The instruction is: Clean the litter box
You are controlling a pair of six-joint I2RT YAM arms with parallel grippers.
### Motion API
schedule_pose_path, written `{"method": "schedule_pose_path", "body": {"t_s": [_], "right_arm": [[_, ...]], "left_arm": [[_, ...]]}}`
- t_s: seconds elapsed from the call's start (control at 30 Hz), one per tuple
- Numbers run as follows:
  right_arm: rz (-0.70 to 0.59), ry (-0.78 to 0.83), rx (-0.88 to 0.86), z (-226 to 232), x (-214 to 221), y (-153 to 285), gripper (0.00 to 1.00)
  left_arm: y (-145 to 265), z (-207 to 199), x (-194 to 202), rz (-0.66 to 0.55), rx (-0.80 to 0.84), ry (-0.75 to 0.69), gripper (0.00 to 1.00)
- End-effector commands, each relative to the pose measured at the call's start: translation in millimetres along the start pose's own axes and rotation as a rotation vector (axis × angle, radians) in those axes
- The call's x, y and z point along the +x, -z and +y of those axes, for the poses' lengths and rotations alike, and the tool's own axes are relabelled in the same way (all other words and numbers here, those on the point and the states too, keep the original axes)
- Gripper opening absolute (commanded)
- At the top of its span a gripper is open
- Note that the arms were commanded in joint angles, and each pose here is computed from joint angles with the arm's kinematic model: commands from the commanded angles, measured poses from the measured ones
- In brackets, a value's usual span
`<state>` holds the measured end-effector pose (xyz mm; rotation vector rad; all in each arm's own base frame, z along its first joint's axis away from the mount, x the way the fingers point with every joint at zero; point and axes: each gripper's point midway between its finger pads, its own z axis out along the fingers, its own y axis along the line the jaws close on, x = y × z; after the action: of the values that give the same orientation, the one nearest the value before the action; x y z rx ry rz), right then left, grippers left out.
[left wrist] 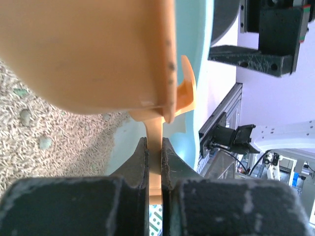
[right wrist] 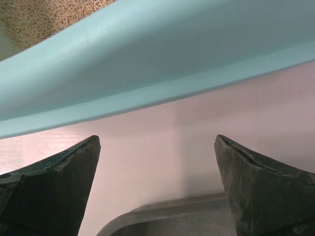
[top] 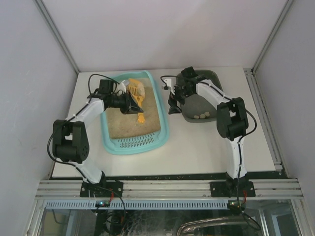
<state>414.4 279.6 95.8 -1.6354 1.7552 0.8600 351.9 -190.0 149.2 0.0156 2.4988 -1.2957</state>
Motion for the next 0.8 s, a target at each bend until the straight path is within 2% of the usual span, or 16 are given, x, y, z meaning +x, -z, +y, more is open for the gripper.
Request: {"method": "schedule_pose_path", "body": {"t_s": [0.0,0.13,0.27,0.4,0.43,0.47,0.53,0.63,0.77], "right_arm": [[-0.094,0.062,0.028,8,-43,29,1.0],[-0.113,0.047,0.021,20,-49,36,1.0],[-0.112,0.022,0.022,32,-50,44,1.0],[-0.104,-0.03,0.021,47,-52,54,1.0],[-0.096,-0.043,0.02,51,-52,56,1.0],[-0.086,-0.071,0.026,54,-51,58,1.0],[-0.055,-0.12,0.023,65,-45,62,1.0],[0.001,-0.203,0.034,79,-33,70,1.0],[0.049,-0.315,0.044,97,-14,84,1.0]], "left_arm": [[19,-32,11,-0.05,0.094,-0.079,0.0],[32,-42,30,-0.085,0.145,-0.104,0.0],[47,-67,42,-0.177,0.286,-0.13,0.0],[81,-112,46,-0.391,0.483,-0.226,0.0],[85,-112,52,-0.441,0.52,-0.222,0.0],[102,-129,52,-0.535,0.612,-0.252,0.0],[124,-140,64,-0.634,0.765,-0.242,0.0],[110,-120,60,-0.614,0.756,-0.109,0.0],[95,-100,60,-0.602,0.715,-0.023,0.0]]}}
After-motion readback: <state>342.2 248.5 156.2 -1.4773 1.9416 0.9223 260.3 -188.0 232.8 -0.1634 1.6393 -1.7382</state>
